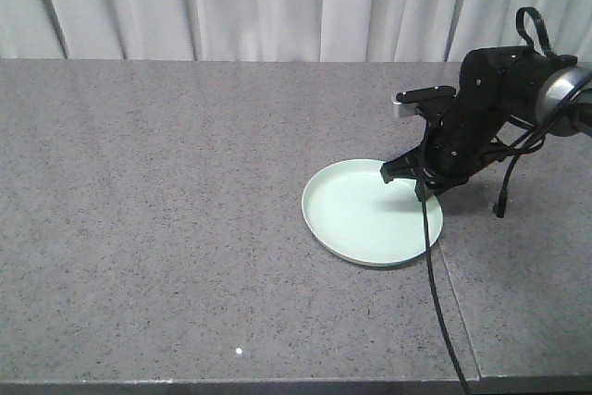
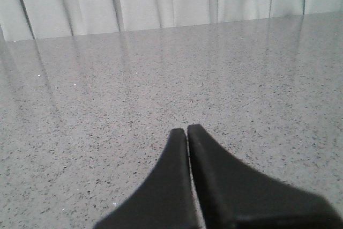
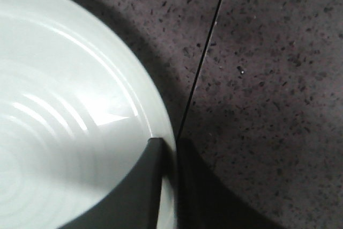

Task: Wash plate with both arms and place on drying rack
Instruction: 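Close the right gripper on the plate rim and lift it up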

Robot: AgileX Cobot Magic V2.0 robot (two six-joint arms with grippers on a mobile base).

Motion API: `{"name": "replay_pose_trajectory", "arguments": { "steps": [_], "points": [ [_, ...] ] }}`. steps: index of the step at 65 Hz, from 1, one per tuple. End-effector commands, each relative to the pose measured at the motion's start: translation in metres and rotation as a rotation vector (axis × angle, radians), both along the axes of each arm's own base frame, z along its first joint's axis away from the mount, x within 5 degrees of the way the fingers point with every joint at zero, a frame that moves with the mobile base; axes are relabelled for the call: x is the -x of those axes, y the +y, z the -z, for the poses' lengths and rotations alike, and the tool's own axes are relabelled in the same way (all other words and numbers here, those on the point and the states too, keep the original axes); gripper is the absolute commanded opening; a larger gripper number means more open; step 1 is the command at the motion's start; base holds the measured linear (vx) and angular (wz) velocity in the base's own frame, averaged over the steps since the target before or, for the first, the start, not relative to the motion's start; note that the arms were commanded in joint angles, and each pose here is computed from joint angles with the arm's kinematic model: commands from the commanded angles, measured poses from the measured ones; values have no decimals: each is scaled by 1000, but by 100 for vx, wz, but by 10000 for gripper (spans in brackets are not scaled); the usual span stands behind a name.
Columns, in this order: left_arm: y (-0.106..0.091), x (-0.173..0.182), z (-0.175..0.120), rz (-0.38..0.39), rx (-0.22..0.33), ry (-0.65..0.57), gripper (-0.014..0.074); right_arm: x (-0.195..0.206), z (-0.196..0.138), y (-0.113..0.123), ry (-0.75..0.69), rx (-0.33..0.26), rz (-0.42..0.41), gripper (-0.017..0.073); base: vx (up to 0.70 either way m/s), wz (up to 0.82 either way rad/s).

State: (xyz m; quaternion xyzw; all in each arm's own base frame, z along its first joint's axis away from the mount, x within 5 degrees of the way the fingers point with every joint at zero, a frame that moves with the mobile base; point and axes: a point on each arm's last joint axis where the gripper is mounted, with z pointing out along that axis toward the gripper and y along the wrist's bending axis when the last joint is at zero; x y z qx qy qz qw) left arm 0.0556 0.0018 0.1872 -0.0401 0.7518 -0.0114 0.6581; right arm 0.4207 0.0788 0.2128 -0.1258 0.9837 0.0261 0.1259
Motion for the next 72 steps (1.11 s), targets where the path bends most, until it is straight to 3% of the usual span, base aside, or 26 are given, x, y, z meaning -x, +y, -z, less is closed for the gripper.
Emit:
{"name": "replay_pose_trajectory", "arguments": {
  "steps": [1,13,31,44,56,72],
  "points": [
    [0,1,-14,-4,5,-106,-6,2,-30,-3,-86,5,-15,-9,0,0],
    [0,1,-14,-4,5,-106,-6,9,-55,-4,-145,-18,-37,-4,0,0],
    [0,1,-14,-4,5,-106,-6,58,-157,-18,-384,-221,-71,-1,0,0],
    [0,1,-14,-4,5,-106,-6,120,-219,-41,-580,-311,-78,-1,0,0],
    [0,1,-14,-4,5,-106,-6,185,-205,-55,-664,-331,-51,-1,0,0],
    [0,1,-14,-4,5,-106,-6,262,-140,-56,-702,-329,8,-1,0,0]
  ]
}}
